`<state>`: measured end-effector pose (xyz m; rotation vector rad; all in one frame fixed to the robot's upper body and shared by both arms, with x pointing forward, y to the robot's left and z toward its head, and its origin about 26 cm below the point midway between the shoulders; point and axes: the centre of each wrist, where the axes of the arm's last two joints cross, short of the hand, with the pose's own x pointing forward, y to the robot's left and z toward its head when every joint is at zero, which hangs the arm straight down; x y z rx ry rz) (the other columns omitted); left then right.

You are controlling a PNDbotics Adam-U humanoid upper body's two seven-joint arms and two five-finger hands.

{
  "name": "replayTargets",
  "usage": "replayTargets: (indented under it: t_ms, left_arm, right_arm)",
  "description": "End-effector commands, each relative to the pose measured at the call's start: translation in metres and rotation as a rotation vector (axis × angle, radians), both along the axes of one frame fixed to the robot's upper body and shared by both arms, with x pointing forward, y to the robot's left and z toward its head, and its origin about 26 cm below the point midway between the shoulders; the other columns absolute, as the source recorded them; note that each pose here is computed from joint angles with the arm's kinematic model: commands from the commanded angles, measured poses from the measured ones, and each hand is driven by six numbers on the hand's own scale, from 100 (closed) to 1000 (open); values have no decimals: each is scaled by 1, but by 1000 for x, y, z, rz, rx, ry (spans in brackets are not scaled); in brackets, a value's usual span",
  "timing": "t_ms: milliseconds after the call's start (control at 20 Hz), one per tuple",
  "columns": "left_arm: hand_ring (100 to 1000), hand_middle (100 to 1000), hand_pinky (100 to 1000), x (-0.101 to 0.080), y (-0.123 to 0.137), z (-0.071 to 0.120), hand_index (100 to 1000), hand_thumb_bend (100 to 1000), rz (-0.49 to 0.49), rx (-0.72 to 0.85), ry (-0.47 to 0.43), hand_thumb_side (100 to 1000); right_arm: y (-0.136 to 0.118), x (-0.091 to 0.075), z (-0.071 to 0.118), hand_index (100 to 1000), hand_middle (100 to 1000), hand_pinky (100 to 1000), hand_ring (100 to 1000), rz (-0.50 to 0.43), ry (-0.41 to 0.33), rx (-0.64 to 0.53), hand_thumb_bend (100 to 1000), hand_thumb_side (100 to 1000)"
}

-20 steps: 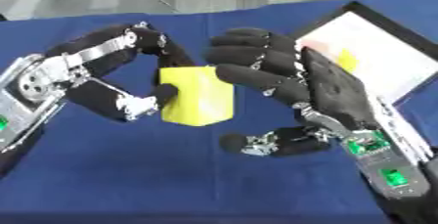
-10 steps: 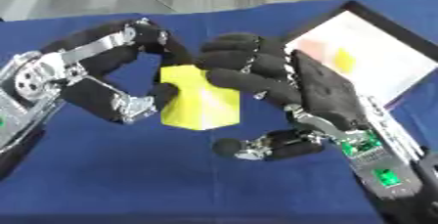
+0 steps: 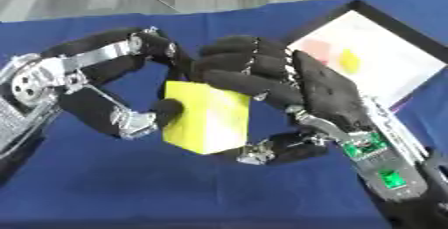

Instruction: Pick up the objects with one hand, pass them to the other hand, and then place them into the box on the other side of the table.

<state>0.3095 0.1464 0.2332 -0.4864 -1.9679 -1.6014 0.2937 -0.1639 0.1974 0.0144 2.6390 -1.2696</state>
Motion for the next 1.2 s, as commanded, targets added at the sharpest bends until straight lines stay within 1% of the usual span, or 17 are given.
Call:
replayTargets:
  t_ms: [50, 150, 200, 250, 300, 350, 400, 450, 600, 700, 750, 800, 850, 900, 950, 1100, 1200]
  left_arm:
    - [366, 303, 717, -5, -1, 10, 443, 100, -27, 10, -42, 291]
    - [366, 303, 717, -5, -1, 11, 443, 100, -29, 8, -48, 291]
    - [366, 304, 718, -5, -1, 11, 443, 100, -30, 6, -49, 291]
    - [368, 305, 718, -5, -1, 11, 444, 100, -30, 4, -50, 291]
    - [370, 308, 719, -6, -2, 12, 447, 100, -30, 2, -49, 291]
    - [374, 313, 721, -6, -2, 12, 453, 100, -31, 2, -48, 290]
    - [379, 320, 723, -6, -2, 12, 460, 100, -30, 3, -47, 288]
    - [395, 340, 729, -6, -2, 11, 482, 100, -27, 5, -46, 286]
    - [435, 398, 745, -5, -2, 9, 539, 100, -25, 13, -36, 280]
    - [463, 440, 755, -3, -1, 7, 583, 100, -25, 19, -30, 277]
    - [471, 451, 758, -2, 0, 7, 598, 100, -21, 21, -30, 311]
    - [488, 470, 764, 0, 1, 6, 624, 100, -12, 20, -28, 457]
    - [494, 476, 766, 1, 2, 5, 634, 100, -2, 15, -26, 527]
    - [498, 480, 768, 3, 3, 5, 639, 100, 6, 9, -25, 569]
    - [505, 487, 771, 4, 3, 4, 652, 100, 14, 0, -22, 652]
    - [508, 493, 773, 8, 5, 5, 660, 100, 34, -33, -15, 743]
    - [509, 494, 775, 10, 7, 6, 661, 100, 45, -56, -8, 772]
  right_arm:
    - [1, -3, 8, 1000, 785, 861, 882, 14, -21, 14, 359, 100]
    - [1, -3, 8, 987, 700, 841, 863, 13, -16, 23, 324, 100]
    - [1, -3, 8, 966, 642, 829, 849, 13, -10, 32, 287, 100]
    - [1, -3, 8, 915, 572, 816, 817, 12, -4, 44, 242, 100]
    - [1, -3, 9, 809, 500, 805, 774, 12, 5, 63, 205, 100]
    - [0, -2, 9, 729, 458, 795, 747, 11, 11, 87, 181, 100]
    - [-1, -2, 10, 689, 424, 785, 728, 9, 17, 113, 149, 100]
    - [-1, -2, 10, 595, 352, 773, 686, 9, 25, 140, 100, 100]
    - [-1, -2, 10, 502, 293, 757, 636, 8, 51, 219, 100, 100]
    - [-2, -1, 11, 459, 286, 756, 631, 2, 59, 254, 100, 100]
    - [-3, -1, 10, 449, 285, 756, 631, -2, 59, 260, 100, 100]
    - [-3, -2, 10, 428, 281, 757, 630, -6, 58, 259, 100, 100]
    - [-3, -2, 9, 418, 278, 758, 630, -8, 56, 255, 100, 100]
    - [-3, -2, 8, 413, 276, 758, 630, -10, 56, 253, 100, 100]
    - [-3, -2, 8, 406, 272, 760, 631, -11, 55, 249, 100, 100]
    - [-3, -3, 5, 402, 267, 762, 633, -13, 54, 232, 100, 100]
    - [-4, -3, 4, 401, 264, 763, 634, -11, 53, 218, 100, 100]
